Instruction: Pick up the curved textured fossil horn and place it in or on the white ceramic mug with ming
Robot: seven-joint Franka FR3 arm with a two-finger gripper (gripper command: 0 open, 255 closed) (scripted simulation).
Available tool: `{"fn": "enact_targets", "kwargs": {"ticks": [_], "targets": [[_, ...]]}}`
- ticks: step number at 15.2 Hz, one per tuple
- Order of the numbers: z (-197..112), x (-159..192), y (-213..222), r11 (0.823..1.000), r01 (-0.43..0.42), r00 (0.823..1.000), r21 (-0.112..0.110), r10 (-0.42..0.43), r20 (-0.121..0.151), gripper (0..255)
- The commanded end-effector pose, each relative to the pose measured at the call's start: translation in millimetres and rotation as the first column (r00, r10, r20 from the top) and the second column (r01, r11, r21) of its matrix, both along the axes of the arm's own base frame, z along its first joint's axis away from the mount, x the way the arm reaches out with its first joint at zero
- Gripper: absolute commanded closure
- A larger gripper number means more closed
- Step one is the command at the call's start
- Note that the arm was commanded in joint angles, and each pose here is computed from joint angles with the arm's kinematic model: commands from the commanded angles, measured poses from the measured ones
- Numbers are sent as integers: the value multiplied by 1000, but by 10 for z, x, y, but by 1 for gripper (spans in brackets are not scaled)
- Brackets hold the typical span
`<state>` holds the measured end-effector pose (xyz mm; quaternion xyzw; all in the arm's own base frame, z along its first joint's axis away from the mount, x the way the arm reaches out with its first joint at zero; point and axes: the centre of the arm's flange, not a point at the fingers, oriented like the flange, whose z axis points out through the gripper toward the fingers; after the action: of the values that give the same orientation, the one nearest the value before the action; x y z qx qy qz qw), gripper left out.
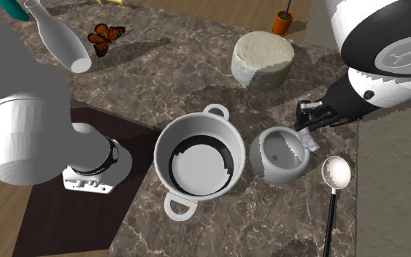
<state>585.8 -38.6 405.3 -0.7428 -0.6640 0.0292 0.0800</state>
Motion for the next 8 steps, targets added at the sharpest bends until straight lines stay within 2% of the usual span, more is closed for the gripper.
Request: {"fn": "enact_targets", "kwargs": {"ticks": [1,8], "targets": [[-76,20,-33,1000,-1,1000,0,1,0,255],[-445,21,-32,1000,-1,1000,0,1,0,255]]}}
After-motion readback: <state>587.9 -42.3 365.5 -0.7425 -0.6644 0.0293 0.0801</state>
